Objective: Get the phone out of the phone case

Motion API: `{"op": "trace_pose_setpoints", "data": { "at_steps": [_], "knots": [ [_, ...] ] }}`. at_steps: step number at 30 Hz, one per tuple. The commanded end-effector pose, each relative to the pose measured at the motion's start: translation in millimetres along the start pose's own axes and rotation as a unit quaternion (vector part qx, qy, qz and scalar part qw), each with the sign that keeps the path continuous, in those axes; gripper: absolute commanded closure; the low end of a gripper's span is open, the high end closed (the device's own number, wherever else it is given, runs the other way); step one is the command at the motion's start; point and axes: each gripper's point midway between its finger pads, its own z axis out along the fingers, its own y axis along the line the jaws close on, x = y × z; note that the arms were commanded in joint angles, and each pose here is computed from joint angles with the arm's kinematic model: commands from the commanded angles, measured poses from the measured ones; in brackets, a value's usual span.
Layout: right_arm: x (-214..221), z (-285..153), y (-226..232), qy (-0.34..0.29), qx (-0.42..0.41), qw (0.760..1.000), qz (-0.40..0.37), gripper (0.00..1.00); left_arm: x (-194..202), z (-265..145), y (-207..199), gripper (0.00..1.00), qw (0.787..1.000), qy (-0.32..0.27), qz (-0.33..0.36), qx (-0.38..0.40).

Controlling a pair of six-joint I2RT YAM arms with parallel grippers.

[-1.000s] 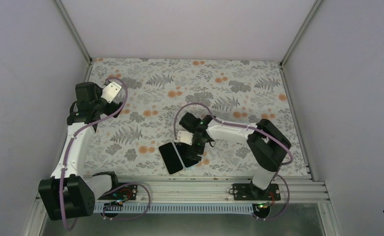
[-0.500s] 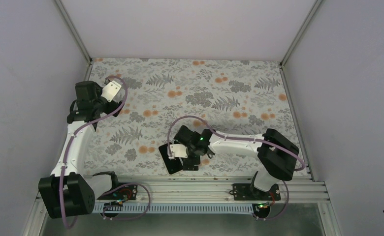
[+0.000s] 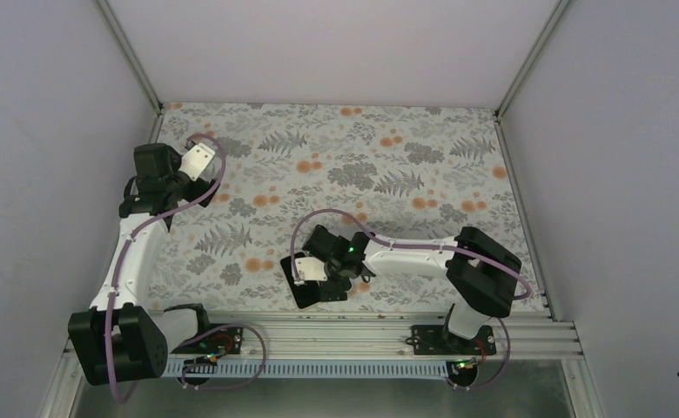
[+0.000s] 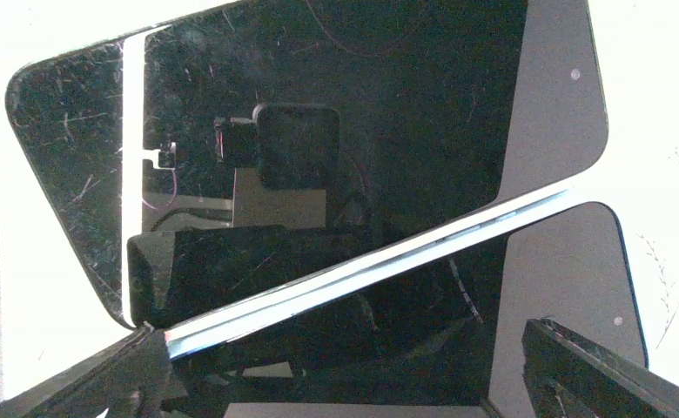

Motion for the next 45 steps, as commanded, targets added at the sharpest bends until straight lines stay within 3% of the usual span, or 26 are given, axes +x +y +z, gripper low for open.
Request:
{"op": "trace_pose_setpoints", "data": {
  "at_steps": [1,12,18,25,29,45],
  "knots": [
    [4,9,1,0.012,0.013,1.0,-0.024,0.0,-5,-1,6,0.0,1.0,-0.009,0.001,-0.009],
    [-12,-20,36,-0.035,-0.059,0.997,-0.042,0.0,-1,6,3,0.0,1.0,-0.006,-0.006,-0.002],
    [-9,-5,26,-0.027,-0.024,0.998,-0.048,0.0,-2,6,2,0.0,1.0,-0.008,-0.009,0.001],
    [-3,-3,-5,-0.028,0.093,0.992,-0.075,0.0,0,5,2,0.0,1.0,-0.004,-0.003,-0.001],
    [0,-3,-10,-0.025,0.114,0.99,-0.076,0.0,-1,5,2,0.0,1.0,-0.006,-0.006,0.001],
    [42,-18,-68,-0.019,0.141,0.989,0.026,0.0,2,4,1,0.0,1.0,-0.006,-0.004,-0.004]
  ]
}}
